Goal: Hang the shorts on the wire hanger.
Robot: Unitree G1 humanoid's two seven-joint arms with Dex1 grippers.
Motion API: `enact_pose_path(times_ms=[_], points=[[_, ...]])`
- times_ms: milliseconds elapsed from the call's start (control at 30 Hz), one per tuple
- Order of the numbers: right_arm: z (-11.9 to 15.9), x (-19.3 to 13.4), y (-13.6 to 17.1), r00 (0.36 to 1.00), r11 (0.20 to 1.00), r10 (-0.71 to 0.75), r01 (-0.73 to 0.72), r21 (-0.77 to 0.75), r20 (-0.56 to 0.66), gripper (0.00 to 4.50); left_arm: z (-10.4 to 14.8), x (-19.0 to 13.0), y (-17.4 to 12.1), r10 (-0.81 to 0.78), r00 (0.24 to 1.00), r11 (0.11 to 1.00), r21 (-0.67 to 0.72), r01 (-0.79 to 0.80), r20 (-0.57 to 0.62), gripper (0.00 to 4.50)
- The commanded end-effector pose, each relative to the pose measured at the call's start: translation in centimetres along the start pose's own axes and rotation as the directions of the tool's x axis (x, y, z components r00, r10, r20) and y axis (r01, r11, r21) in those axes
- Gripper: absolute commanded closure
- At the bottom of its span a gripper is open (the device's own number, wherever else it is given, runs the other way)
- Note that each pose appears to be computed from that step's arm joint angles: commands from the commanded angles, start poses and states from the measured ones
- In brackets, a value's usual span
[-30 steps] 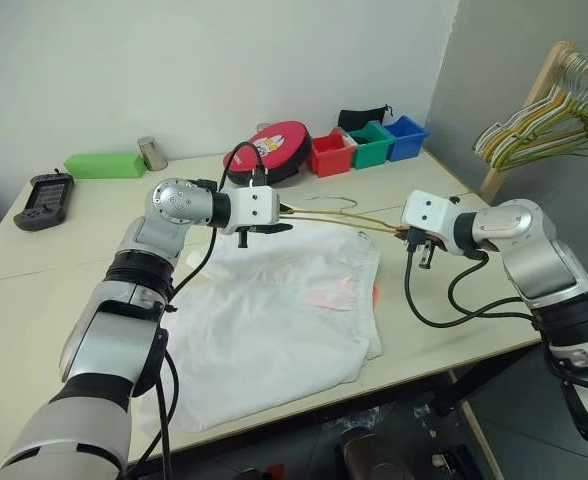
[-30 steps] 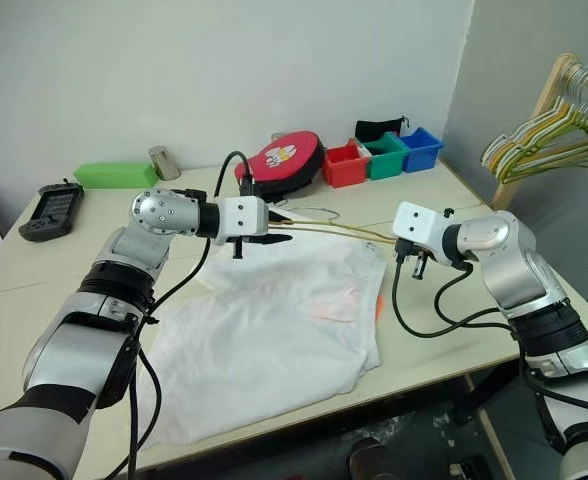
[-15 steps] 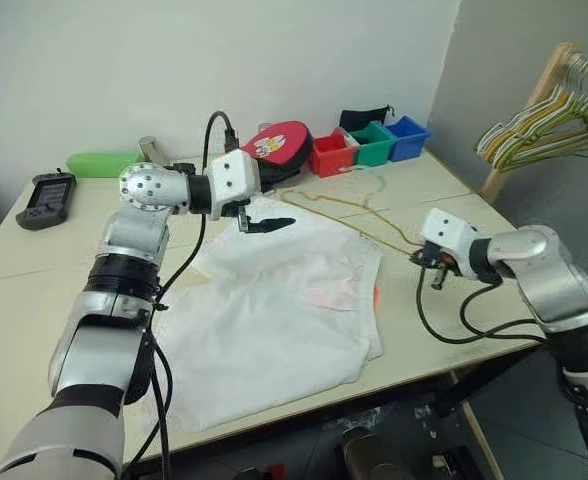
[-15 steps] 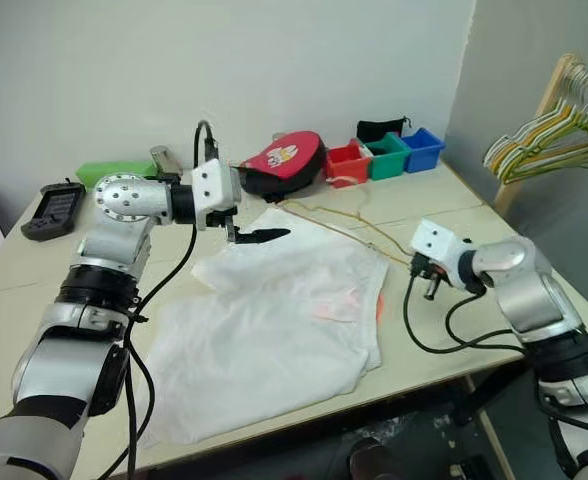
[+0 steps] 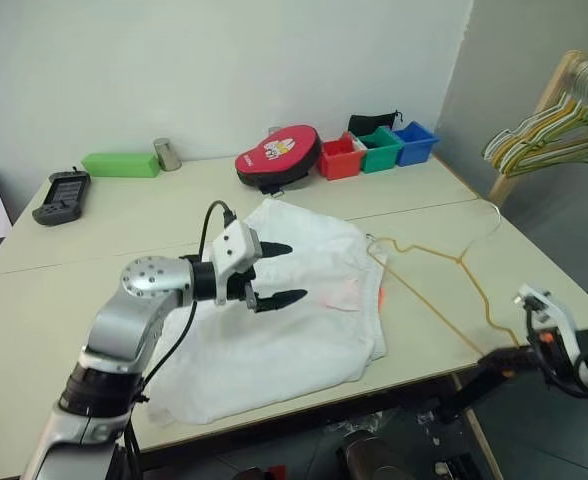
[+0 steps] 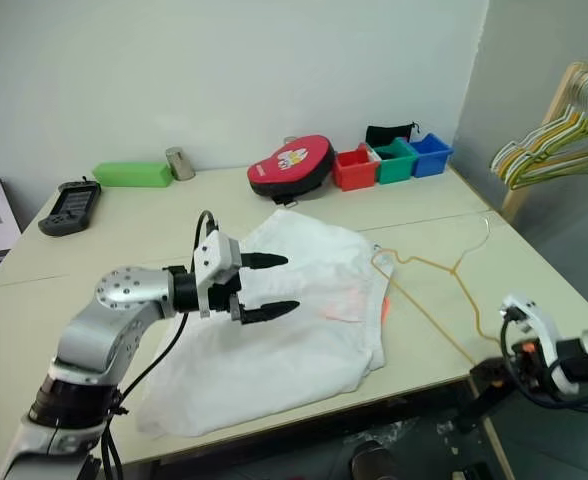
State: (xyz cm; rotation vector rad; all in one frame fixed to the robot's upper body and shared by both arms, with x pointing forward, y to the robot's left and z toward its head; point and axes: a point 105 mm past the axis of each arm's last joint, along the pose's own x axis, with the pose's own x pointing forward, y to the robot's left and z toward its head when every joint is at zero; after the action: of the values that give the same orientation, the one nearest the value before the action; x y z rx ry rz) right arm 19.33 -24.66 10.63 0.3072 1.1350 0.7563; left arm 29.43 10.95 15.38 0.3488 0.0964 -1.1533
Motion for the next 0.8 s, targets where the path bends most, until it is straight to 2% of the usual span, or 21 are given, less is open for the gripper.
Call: enact_pose_path(times_ms=[33,200,367,433,667,800], points=[[-1.5,-0.4,0.8,0.994,0.989,0.102,-0.107,0.101,0.048,4.50,1.1,-0.3,-0.4,0.040,0.999,0.999,-0.026,-0.039,0.031,0.03],[-2.6,0.2,-0.1,0.993,0.978,0.089,-0.103,0.179,0.082,4.50,0.9,-0.6,-1.2,0.040,0.999,0.998,-0.038,-0.040,0.013,0.03],[-1.4,-0.3,-2.0,0.972,0.956,0.054,-0.116,0.270,0.227,4.50,0.7,-0.8,-1.6,0.044,0.999,0.998,-0.047,-0.044,0.001,0.03],[-1.5,-0.2,-2.7,0.968,0.944,0.035,-0.115,0.310,0.250,4.50,0.9,-0.8,-1.4,0.053,0.999,0.996,-0.066,-0.052,0.013,0.03],[-1.4,1.9,0.1,0.958,0.944,0.178,-0.231,0.238,0.224,4.50,1.1,-0.8,-1.0,0.051,0.999,0.997,-0.056,-0.051,0.008,0.03],[-1.3,2.3,0.6,0.951,0.935,0.212,-0.264,0.235,0.225,4.50,1.3,-0.7,-1.2,0.039,0.999,0.998,-0.052,-0.038,0.009,0.03]])
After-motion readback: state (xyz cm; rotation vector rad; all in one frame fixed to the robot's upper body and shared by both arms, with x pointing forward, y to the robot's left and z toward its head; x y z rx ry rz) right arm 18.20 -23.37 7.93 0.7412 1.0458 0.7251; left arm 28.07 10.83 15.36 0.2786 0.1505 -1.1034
